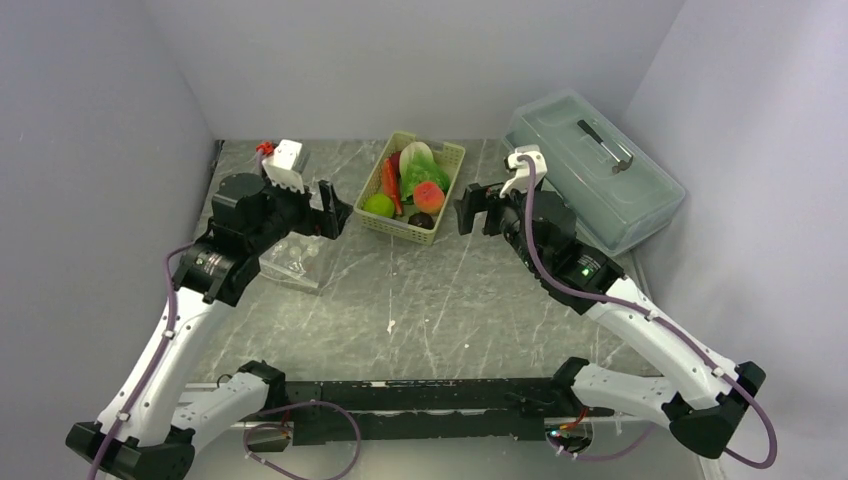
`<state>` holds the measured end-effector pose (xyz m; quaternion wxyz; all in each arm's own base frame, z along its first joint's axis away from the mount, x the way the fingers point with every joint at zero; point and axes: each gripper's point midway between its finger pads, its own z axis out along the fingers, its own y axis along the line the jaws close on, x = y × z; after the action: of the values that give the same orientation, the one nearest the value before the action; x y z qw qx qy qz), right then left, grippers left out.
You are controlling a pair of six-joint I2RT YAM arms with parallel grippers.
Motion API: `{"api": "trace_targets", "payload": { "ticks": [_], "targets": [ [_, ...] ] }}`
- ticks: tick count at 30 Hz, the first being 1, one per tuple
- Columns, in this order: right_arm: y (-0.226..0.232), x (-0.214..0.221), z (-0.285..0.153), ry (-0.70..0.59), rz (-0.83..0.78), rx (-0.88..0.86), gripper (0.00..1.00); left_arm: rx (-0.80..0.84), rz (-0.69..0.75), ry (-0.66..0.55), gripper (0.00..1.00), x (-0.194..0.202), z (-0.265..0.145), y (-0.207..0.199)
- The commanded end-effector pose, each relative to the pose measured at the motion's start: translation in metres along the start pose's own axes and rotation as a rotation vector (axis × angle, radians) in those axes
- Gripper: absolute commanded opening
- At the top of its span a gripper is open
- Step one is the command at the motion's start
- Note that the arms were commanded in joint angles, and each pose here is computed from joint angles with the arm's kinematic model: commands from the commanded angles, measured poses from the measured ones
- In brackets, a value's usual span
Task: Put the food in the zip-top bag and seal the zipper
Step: Move the bin to the center of the board.
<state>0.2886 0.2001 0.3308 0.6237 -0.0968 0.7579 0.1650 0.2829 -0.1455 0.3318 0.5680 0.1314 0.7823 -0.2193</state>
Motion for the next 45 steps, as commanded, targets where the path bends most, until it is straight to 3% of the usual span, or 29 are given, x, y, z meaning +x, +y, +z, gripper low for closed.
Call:
{"api": "trace_targets", "payload": {
  "ticks": [1, 9, 15, 24, 31, 36, 45],
  "targets": [
    [-0.003, -0.019, -0.006, -0.020, 0.025, 0.025, 1.00, -0.120, -0.049, -0.013, 1.00, -0.014, -0.008, 0.015],
    [-0.011, -0.027, -0.007, 0.004, 0.009, 0.082, 1.00, -0.135, -0.118, 0.003, 1.00, -0.001, 0.000, 0.017],
    [-0.007, -0.028, -0.001, 0.049, -0.031, 0.077, 1.00, -0.139, -0.084, 0.144, 1.00, 0.019, -0.001, 0.018],
    [0.010, -0.033, 0.015, 0.094, -0.031, 0.037, 1.00, -0.155, -0.074, 0.154, 1.00, 0.046, -0.008, 0.024],
    [0.020, -0.028, 0.041, 0.144, -0.020, 0.054, 1.00, -0.202, -0.083, 0.284, 1.00, 0.077, -0.002, 0.034],
    [0.024, -0.022, 0.067, 0.204, -0.016, 0.110, 1.00, -0.206, -0.070, 0.281, 1.00, 0.079, -0.006, 0.036],
    [0.035, -0.002, 0.118, 0.301, 0.029, 0.216, 1.00, -0.252, -0.039, 0.157, 1.00, 0.062, -0.030, 0.042]
  ]
}}
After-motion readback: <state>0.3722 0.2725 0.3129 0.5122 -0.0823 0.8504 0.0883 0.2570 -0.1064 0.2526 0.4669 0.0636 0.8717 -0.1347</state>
